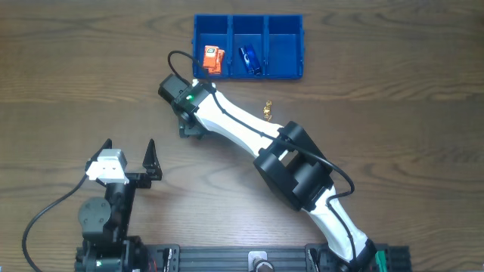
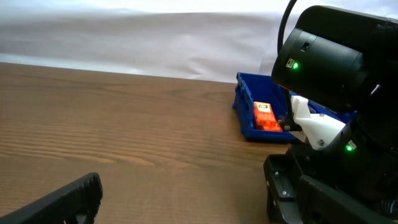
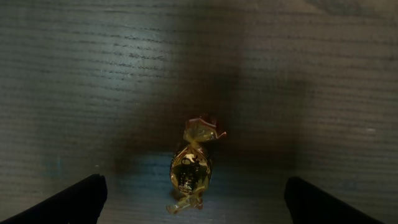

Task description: Sort Candies Into Trays

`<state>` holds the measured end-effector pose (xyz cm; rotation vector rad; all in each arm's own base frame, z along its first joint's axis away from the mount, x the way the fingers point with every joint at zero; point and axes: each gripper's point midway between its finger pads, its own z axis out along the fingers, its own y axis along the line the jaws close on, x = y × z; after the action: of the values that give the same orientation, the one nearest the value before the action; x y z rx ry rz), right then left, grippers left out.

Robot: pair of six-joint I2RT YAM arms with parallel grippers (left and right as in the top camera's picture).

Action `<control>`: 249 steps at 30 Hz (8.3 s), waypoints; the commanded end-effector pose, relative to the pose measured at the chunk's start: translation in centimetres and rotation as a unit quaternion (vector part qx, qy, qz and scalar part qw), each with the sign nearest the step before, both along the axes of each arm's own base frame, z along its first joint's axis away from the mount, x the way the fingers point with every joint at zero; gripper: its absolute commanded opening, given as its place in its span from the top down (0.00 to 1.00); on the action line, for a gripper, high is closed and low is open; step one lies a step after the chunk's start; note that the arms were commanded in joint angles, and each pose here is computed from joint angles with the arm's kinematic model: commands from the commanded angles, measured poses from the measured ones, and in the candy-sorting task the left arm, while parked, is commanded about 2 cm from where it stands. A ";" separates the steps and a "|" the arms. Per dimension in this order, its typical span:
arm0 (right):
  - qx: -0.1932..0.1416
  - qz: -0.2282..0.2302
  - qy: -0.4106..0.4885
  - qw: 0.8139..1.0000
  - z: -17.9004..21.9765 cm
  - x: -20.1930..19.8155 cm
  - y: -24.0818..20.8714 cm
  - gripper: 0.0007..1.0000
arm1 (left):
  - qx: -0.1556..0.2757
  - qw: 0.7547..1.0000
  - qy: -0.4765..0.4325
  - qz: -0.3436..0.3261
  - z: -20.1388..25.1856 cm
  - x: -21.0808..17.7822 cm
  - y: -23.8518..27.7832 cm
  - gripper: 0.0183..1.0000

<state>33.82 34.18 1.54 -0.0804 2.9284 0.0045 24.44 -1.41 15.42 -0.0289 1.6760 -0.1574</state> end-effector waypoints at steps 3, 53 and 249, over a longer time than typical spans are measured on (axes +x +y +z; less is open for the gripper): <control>0.003 -0.036 0.001 0.999 -0.7 0.4 -0.9 0.08 | 0.002 1.000 0.023 -0.011 -1.6 -0.1 -0.4 0.00; -0.024 -0.082 -0.251 0.964 17.4 15.3 -19.1 0.91 | 0.002 1.000 0.023 -0.011 -1.6 -0.1 -0.4 0.00; -0.008 -0.024 -0.012 1.000 -1.3 4.9 -16.0 0.00 | 0.002 1.000 0.023 -0.011 -1.6 -0.1 -0.4 0.00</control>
<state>38.90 18.23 0.63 -0.0325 2.8974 -0.0239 24.44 -1.41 15.41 -0.0289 1.6763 -0.1574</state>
